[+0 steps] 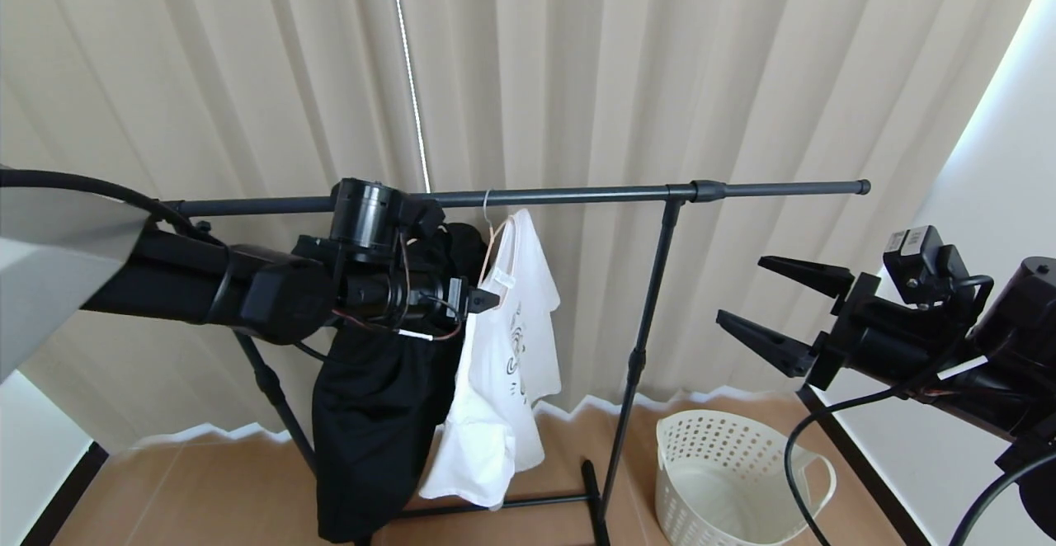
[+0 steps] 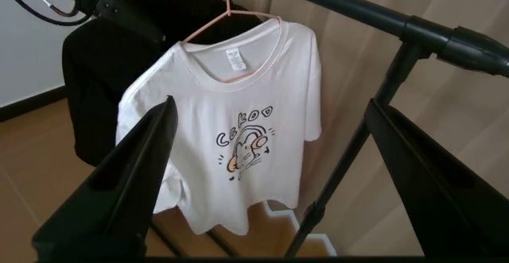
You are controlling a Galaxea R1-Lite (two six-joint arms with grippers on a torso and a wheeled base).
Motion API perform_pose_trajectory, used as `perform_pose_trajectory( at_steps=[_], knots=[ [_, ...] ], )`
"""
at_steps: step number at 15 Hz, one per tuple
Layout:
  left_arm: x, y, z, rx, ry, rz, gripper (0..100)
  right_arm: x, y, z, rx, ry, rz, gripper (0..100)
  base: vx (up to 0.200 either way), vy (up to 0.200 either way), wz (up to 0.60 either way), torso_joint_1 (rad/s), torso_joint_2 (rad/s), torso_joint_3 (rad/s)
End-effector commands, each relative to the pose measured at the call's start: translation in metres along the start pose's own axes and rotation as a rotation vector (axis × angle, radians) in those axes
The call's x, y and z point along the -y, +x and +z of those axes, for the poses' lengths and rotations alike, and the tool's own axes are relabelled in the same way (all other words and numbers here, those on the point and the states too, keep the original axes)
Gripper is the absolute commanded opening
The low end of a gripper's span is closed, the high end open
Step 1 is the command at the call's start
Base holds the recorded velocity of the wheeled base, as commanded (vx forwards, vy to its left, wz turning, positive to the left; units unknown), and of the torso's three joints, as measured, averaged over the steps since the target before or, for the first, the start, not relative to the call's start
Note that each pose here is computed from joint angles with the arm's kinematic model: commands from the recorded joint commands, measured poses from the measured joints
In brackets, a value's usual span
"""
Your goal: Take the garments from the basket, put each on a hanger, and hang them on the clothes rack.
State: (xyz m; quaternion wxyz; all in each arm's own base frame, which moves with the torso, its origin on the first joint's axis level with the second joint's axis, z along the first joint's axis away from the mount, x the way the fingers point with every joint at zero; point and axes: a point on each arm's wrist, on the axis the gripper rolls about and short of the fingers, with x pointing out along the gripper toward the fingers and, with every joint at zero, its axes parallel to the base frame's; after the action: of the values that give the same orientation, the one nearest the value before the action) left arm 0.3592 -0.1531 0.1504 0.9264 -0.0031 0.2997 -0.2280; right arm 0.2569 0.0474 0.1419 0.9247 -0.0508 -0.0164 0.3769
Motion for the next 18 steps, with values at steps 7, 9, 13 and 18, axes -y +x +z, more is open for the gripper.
perform_pose_trajectory(
  at_steps=[7,9,13,18],
  knots=[
    [0.015,-0.221,-0.069,0.158,0.081,0.106,100,-0.04,-0.073,0.038,-0.116,0.019,-0.41,100,0.0,0.0,0.0,0.0,0.0,0.0],
    [0.016,-0.255,-0.107,0.208,0.099,0.124,100,-0.065,-0.107,0.043,-0.186,0.051,-0.402,100,0.0,0.0,0.0,0.0,0.0,0.0],
    [0.011,-0.29,-0.192,0.28,0.152,0.182,100,-0.123,-0.176,0.008,-0.272,0.088,-0.354,100,0.0,0.0,0.0,0.0,0.0,0.0],
    [0.004,-0.295,-0.256,0.295,0.146,0.356,100,-0.156,-0.216,-0.038,-0.16,0.042,-0.364,100,0.0,0.0,0.0,0.0,0.0,0.0]
  ],
)
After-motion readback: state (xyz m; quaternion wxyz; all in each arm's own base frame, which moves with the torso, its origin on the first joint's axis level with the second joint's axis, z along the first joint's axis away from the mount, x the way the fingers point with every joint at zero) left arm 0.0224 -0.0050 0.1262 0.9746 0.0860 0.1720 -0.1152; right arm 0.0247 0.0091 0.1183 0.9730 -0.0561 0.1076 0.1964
